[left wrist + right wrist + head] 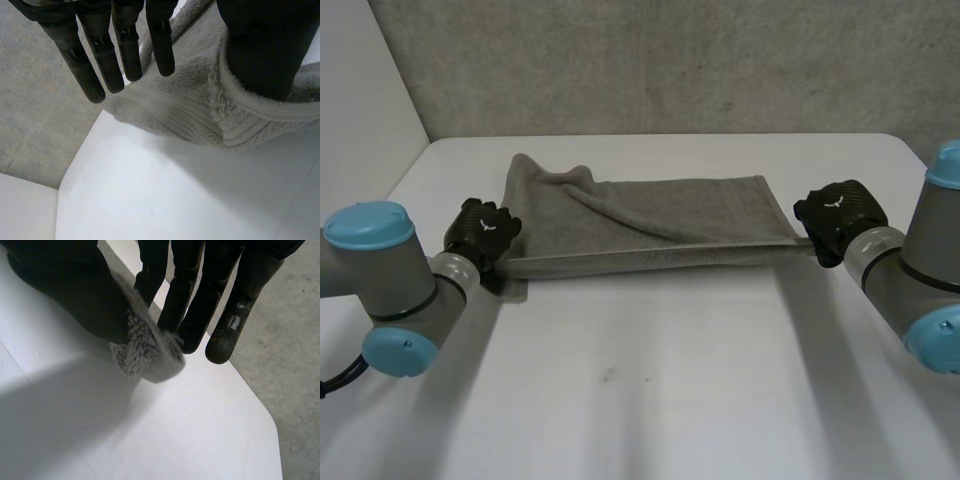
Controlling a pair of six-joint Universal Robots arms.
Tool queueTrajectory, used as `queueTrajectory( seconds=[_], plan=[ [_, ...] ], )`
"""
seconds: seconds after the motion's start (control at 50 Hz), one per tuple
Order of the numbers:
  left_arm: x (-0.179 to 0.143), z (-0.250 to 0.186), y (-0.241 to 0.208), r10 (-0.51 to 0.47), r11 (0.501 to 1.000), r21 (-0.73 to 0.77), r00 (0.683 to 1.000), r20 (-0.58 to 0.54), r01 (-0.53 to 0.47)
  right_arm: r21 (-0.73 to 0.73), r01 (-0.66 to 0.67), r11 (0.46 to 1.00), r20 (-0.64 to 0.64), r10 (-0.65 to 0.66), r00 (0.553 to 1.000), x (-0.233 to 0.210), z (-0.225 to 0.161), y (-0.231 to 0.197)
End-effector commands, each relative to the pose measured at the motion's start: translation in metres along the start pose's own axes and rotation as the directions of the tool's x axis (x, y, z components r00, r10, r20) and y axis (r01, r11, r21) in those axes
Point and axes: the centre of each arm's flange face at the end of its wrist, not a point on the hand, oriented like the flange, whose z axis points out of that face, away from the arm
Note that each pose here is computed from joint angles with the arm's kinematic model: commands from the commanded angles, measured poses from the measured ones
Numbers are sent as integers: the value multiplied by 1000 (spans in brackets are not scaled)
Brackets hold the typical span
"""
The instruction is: Fold the towel.
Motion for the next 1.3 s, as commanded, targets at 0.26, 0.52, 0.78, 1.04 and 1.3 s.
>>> queueTrajectory(
  seconds=[0.26, 0.52, 0.78, 1.04, 1.3],
  plan=[
    [-24, -32, -28, -62, 998, 31, 997, 52, 61, -49, -40, 998, -17, 39, 999, 15, -5, 18],
    [-67, -110, -95, -27, 998, 64, 999, -21, 28, -113, 9, 994, 163, 10, 987, 31, -56, -22],
    [-26, -146, -37, 64, 940, -265, 875, -481, -214, -282, 240, 929, 456, -90, 885, 8, -92, 12],
    [-24, -77, -13, 108, 948, -227, 895, -433, -225, -252, 165, 953, 366, -64, 928, 8, -38, 20],
    [-46, 9, -31, 296, 955, 44, 950, -95, -293, -100, 132, 986, 102, -122, 987, 16, 29, -11]
  ],
)
